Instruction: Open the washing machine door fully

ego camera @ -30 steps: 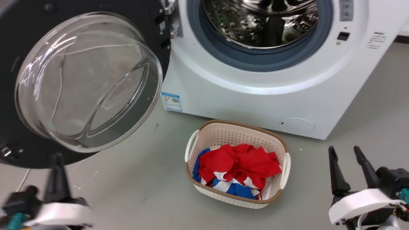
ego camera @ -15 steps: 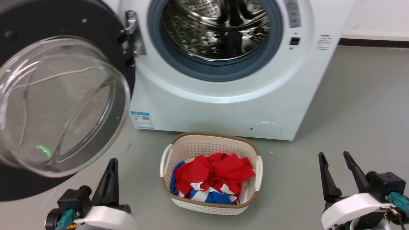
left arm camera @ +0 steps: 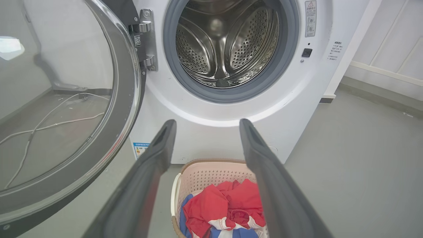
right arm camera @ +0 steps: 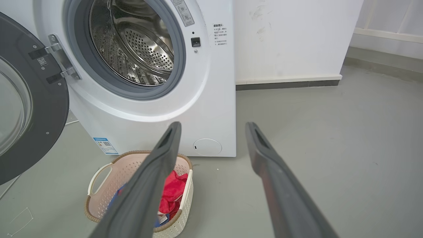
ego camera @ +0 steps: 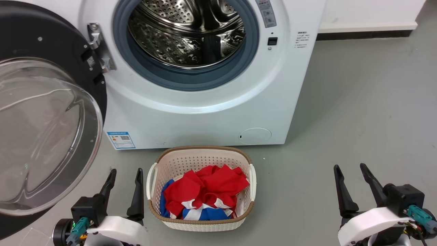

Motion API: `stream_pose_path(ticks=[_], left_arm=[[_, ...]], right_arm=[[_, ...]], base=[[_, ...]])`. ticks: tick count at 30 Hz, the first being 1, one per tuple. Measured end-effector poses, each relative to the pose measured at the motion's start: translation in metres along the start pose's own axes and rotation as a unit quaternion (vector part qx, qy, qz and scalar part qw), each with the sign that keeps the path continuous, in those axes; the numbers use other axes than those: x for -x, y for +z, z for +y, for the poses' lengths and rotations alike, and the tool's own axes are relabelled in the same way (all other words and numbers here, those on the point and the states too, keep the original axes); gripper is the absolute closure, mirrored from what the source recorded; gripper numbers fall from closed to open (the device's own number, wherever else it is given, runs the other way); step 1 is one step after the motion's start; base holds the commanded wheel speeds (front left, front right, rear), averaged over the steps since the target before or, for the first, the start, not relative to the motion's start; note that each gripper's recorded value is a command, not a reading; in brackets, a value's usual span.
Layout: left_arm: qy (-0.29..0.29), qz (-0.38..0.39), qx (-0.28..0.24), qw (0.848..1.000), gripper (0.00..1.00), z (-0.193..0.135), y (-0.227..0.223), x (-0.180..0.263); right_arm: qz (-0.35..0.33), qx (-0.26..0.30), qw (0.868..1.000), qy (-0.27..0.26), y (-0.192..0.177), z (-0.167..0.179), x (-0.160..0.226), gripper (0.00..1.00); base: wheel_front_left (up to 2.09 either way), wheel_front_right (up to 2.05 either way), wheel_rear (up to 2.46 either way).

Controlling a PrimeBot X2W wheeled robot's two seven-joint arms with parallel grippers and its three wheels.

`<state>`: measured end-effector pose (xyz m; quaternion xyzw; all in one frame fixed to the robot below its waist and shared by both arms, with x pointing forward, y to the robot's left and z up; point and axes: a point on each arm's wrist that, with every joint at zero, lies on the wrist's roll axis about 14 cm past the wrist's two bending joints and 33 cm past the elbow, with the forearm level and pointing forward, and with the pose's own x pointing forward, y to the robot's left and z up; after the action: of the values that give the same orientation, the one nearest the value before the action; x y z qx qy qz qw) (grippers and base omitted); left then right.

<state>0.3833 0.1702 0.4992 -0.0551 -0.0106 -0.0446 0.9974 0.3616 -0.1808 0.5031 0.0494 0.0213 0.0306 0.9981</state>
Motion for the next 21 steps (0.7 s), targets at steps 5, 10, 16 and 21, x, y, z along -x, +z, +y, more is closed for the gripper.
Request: stream_pose_path(ticks=[5,10,16,21], left_arm=[[-0.004,0.006,-0.004,1.000,0.00,-0.0020,-0.0035,-0.0054],[-0.006,0.010,-0.005,1.000,0.00,-0.0027,-0.0064,-0.0087],[-0.005,0.014,-0.002,1.000,0.00,-0.0018,-0.0085,-0.0074],[-0.002,0.016,-0.002,1.000,0.00,-0.0006,-0.0095,-0.0059]], right_arm=[[-0.001,0.000,1.000,-0.001,-0.0003,-0.0005,-0.0004,0.00],[-0.004,0.000,1.000,0.003,0.0002,0.0018,-0.0039,0.00],[-0.002,0.000,1.000,0.005,-0.0014,0.0030,-0.0044,0.00],[-0.002,0.000,1.000,0.006,-0.0013,0.0039,-0.0046,0.00]], base=[[0.00,0.00,0.00],[0.00,0.00,0.00],[0.00,0.00,0.00],[0.00,0.00,0.00]])
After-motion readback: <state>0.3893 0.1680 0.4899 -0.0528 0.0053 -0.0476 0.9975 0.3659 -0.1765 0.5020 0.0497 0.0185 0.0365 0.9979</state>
